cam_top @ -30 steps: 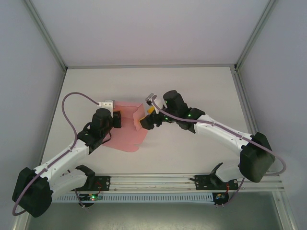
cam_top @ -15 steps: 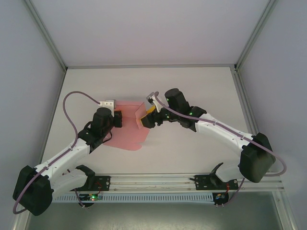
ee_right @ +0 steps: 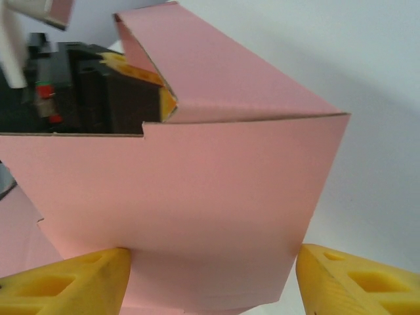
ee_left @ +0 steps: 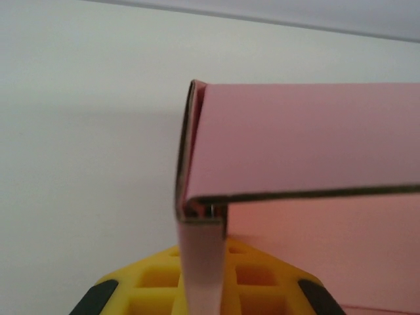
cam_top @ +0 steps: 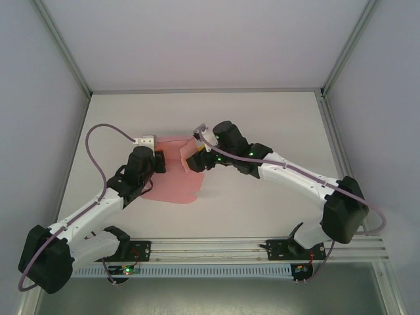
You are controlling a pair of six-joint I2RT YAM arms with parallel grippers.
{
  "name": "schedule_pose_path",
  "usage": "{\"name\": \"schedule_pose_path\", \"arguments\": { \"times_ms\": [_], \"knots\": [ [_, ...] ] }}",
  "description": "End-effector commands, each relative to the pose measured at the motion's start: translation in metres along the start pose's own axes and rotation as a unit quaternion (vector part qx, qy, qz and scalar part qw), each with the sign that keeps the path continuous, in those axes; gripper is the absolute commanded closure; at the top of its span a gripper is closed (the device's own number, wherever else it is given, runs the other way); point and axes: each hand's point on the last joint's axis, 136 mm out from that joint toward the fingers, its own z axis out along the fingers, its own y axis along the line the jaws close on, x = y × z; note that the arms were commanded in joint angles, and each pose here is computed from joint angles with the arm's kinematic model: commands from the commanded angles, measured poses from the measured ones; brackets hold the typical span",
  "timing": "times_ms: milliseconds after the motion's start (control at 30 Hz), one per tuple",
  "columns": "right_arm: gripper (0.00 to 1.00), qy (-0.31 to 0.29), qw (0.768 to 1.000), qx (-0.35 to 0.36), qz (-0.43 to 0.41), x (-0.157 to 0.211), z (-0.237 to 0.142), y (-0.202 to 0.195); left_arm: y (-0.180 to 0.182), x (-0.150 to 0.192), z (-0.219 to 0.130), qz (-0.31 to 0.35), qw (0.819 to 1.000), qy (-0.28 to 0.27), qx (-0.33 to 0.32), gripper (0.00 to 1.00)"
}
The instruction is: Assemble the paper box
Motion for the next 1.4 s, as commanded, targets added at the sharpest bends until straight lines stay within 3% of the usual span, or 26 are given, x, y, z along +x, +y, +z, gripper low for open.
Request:
{"name": "schedule_pose_path", "arguments": {
  "times_ms": [0, 233, 367, 500, 667, 833, 1267, 1367],
  "knots": [
    [0.33, -0.054, 0.995, 0.085, 0.011, -0.031, 0.008, -0.017, -0.034, -0.020, -0.009, 0.007, 0.998, -0.017, 0.067, 1.00],
    [0.37, -0.048, 0.981, 0.188, 0.017, -0.026, 0.012, -0.046, -0.037, -0.024, -0.013, 0.004, 0.997, -0.025, 0.073, 1.00],
    [0.31, -0.042, 0.990, 0.134, 0.003, -0.024, 0.009, -0.029, -0.023, -0.022, -0.010, 0.008, 0.999, -0.024, 0.034, 1.00],
    [0.27, -0.067, 0.993, 0.095, 0.028, -0.022, -0.019, -0.030, -0.013, -0.016, -0.009, 0.009, 1.000, -0.021, 0.013, 1.00],
    [0.25, -0.120, 0.991, -0.011, 0.051, -0.020, -0.057, -0.022, -0.014, -0.012, -0.009, 0.010, 1.000, -0.018, 0.018, 1.00],
    [0.28, -0.120, 0.986, -0.118, 0.017, -0.017, -0.066, 0.013, -0.020, -0.015, -0.009, 0.013, 0.999, -0.018, 0.034, 1.00],
    [0.36, -0.083, 0.988, -0.123, 0.032, -0.001, -0.051, 0.021, -0.012, -0.021, -0.009, -0.001, 1.000, -0.026, 0.007, 1.00],
    [0.40, -0.065, 0.996, -0.052, 0.037, 0.005, -0.043, 0.002, -0.010, -0.025, -0.011, -0.004, 1.000, -0.031, -0.001, 1.00]
  ]
}}
